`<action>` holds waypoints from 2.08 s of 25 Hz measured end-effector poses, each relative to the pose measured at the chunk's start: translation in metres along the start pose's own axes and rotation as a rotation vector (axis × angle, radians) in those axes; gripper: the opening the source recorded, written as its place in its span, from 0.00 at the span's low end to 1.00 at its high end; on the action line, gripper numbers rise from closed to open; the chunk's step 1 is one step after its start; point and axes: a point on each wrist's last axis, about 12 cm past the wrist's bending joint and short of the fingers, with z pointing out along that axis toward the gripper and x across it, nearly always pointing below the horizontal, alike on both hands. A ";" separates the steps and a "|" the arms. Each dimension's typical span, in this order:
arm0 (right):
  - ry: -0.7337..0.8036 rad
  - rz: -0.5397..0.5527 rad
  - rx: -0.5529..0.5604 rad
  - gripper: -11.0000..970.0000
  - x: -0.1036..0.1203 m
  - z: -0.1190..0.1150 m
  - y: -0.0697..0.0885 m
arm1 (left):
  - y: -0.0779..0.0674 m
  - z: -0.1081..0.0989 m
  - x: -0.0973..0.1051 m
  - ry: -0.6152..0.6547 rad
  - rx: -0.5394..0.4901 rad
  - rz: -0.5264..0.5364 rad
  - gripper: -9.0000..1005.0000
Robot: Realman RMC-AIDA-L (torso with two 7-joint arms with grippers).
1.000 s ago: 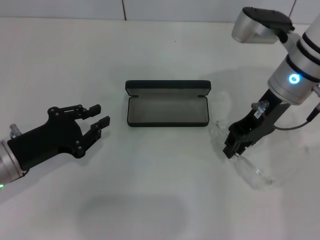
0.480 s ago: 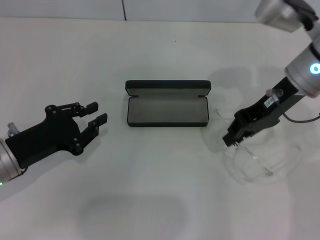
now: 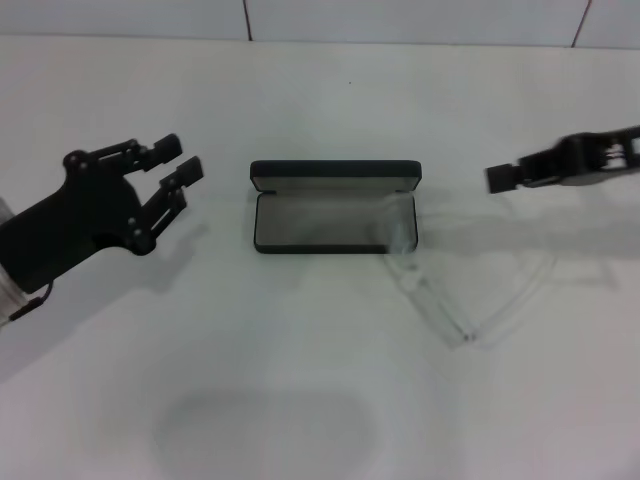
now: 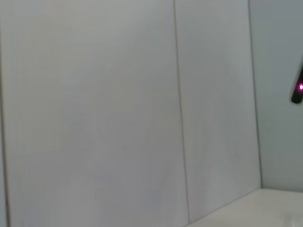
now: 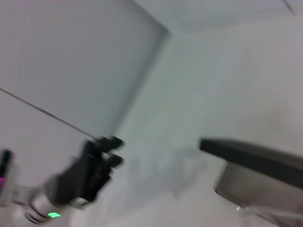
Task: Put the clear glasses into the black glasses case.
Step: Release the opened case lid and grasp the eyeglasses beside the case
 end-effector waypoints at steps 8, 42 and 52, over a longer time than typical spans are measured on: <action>-0.145 -0.047 -0.114 0.03 0.032 -0.024 -0.010 | 0.001 0.019 -0.011 -0.056 0.064 0.015 0.28; 0.737 -0.315 0.511 0.39 -0.094 0.122 0.114 | -0.012 -0.062 0.014 0.012 -0.168 -0.065 0.28; 0.774 -0.326 0.437 0.39 -0.069 0.145 0.113 | -0.011 -0.058 0.015 0.019 -0.163 -0.048 0.28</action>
